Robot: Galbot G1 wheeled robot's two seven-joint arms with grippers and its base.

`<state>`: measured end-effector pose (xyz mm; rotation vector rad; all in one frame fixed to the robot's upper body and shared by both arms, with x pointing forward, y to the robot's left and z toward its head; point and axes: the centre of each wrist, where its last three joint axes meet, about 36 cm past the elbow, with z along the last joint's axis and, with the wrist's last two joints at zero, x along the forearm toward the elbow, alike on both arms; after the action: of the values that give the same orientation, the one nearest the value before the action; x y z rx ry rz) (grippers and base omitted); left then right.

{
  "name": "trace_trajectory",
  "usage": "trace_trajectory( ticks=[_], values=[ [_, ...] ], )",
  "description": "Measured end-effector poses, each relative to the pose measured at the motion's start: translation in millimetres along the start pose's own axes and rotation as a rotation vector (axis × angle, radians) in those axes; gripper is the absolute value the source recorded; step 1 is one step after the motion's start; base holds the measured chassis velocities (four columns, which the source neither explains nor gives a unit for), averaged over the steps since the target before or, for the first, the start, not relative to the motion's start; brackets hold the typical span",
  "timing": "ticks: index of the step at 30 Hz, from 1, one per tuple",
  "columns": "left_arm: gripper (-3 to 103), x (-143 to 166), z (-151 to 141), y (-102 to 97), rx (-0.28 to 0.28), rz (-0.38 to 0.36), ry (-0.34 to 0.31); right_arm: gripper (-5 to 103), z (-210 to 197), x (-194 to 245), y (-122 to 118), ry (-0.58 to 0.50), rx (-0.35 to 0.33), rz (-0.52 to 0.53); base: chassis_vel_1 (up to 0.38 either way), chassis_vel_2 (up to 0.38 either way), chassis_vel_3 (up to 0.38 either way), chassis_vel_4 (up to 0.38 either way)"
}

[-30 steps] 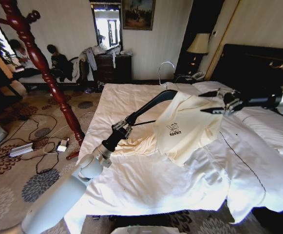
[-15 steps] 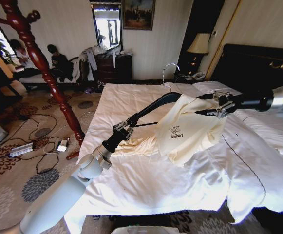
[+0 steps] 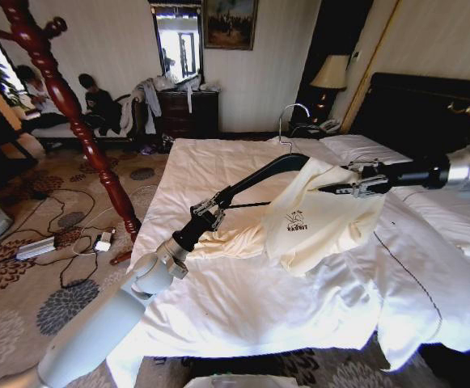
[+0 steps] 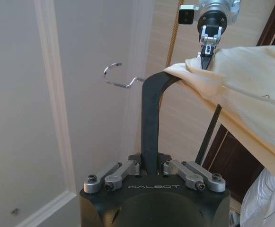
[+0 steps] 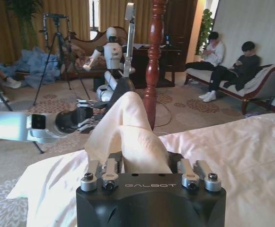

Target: Pick up the clothes from the bed and hang them on the clothes hanger.

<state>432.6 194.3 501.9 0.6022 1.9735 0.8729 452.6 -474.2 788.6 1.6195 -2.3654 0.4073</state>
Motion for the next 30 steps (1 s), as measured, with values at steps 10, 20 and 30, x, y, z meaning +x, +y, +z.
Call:
trace_trajectory(
  ticks=[10, 20, 30],
  values=[
    [15, -2.1, 1.6, -1.1, -0.002, 0.003, -0.003, 44, 2.9, -1.3, 0.7, 0.012, 0.009, -0.034, 0.0, 0.0, 0.0, 0.0],
    [15, 0.3, 0.6, 2.1, -0.01, 0.01, 0.003, 20, 7.0, -5.8, 2.9, 0.002, 0.007, -0.06, 0.0, 0.0, 0.0, 0.0],
    [15, 2.1, -3.6, 5.3, -0.004, 0.003, 0.015, 20, 5.5, -5.1, 2.8, 0.0, 0.031, -0.058, 0.0, 0.0, 0.0, 0.0]
  ],
)
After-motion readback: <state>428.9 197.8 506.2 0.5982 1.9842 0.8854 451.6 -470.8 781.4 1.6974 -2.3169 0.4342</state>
